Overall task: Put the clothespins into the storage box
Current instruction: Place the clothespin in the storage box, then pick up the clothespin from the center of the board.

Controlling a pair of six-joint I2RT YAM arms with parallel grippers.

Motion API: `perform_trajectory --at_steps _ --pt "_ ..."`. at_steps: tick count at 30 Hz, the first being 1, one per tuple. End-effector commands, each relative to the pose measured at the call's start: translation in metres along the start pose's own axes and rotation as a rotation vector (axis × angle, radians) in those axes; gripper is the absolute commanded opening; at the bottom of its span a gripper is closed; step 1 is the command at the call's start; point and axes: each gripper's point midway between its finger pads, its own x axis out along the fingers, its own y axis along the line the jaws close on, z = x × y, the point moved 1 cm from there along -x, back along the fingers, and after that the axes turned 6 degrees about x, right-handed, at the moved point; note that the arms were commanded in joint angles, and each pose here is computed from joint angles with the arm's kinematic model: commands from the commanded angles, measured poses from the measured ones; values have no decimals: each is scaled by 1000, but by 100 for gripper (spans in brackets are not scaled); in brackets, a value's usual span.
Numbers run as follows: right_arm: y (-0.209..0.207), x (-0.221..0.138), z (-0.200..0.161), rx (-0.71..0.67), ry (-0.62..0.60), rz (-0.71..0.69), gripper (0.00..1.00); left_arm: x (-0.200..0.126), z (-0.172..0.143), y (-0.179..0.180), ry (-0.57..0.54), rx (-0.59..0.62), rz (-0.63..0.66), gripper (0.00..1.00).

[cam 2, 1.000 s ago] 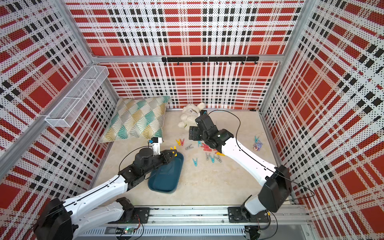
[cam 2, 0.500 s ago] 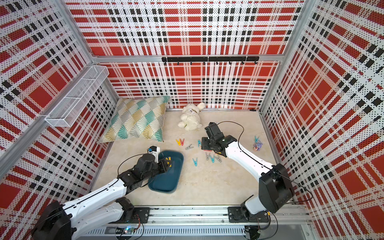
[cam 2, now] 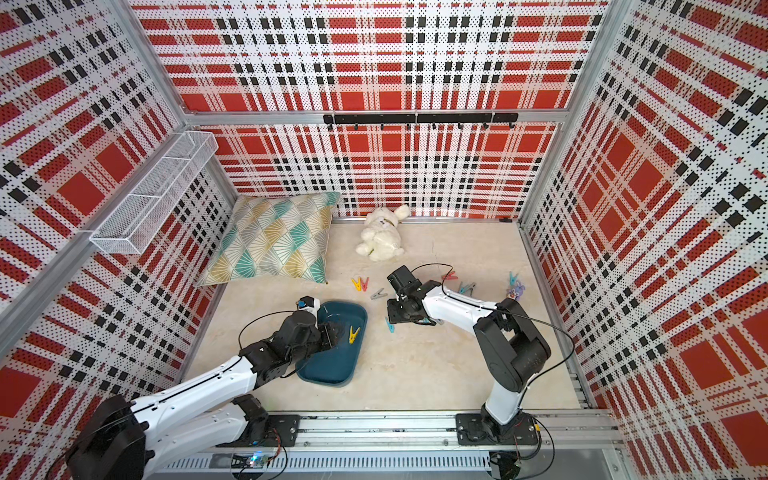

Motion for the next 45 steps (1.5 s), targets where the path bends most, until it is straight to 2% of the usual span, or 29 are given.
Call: perform_trajectory --at_steps 1,8,18,22,26,33,38,41,45 --pt "4 6 8 4 -22 -23 46 -6 8 -2 -38 11 4 43" --pt "-3 19 7 3 -11 -72 42 -12 17 -9 -67 7 -18 43" --pt "-1 32 7 5 0 -67 38 -13 19 -11 -75 5 -29 42" --pt "-1 38 3 -1 22 -68 31 -12 18 -10 -75 0 -31 41" --pt "-2 39 -2 3 28 -68 28 -13 20 -12 -82 -3 -38 40" --pt "-1 33 -4 13 14 -51 15 -13 26 -19 -89 1 -53 41" --pt "7 24 1 20 -1 -15 4 -13 34 -32 -105 -1 -108 42" --pt "16 13 8 23 -20 17 0 -14 39 -45 -120 -3 -174 44" --pt "30 -7 20 21 -56 64 0 -15 45 -60 -136 -9 -248 46"
